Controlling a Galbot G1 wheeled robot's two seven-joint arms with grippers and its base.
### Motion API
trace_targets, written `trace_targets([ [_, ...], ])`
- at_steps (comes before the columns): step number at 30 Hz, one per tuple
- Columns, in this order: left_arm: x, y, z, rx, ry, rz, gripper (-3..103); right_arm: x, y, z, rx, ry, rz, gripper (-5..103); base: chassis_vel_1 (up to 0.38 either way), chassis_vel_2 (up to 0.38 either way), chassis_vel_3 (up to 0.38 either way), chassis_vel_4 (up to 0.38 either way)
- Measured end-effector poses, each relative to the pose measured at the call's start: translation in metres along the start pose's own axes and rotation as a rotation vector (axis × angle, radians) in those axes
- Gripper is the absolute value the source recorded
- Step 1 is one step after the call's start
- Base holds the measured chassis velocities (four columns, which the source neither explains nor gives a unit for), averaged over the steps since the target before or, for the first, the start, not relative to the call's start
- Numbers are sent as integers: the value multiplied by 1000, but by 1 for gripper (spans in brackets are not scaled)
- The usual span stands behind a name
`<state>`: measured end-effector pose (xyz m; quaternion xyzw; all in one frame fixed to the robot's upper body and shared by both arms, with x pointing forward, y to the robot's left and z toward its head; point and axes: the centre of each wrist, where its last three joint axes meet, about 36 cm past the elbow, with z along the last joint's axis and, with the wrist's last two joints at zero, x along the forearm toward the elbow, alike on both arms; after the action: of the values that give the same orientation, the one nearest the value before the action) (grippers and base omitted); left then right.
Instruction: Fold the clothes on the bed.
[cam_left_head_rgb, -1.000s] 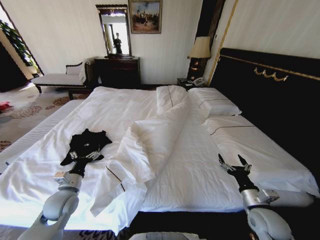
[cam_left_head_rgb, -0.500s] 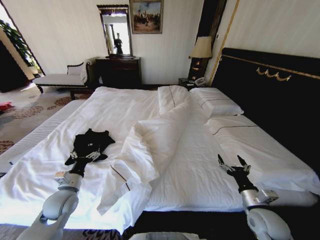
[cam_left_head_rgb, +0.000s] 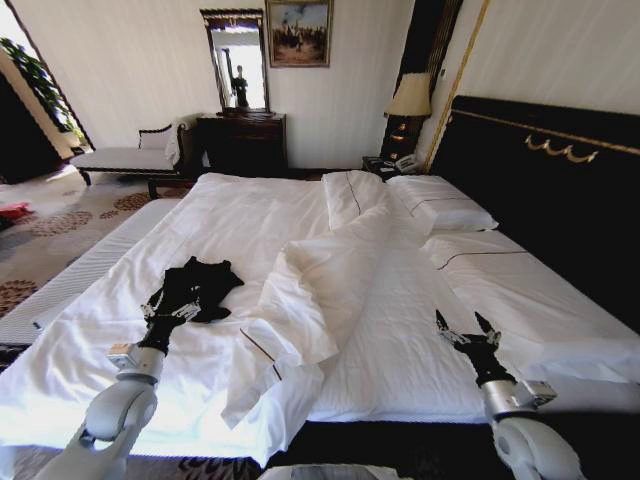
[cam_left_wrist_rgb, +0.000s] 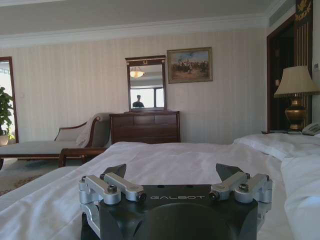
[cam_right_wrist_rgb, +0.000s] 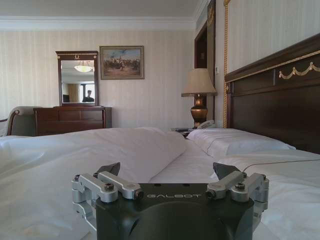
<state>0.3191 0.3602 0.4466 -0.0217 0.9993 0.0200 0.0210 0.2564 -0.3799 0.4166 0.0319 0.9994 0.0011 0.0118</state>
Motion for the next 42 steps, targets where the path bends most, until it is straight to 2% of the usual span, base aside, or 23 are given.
trace_targets([
  [28,2,-2,-3,2,-9,6,100,2,-1,2,0,3,8,100,163,156,-151,-155],
  [42,3,-3,-6,0,-13,10,100,3,1,4,-5,2,18,100,48,118,-50,-110],
])
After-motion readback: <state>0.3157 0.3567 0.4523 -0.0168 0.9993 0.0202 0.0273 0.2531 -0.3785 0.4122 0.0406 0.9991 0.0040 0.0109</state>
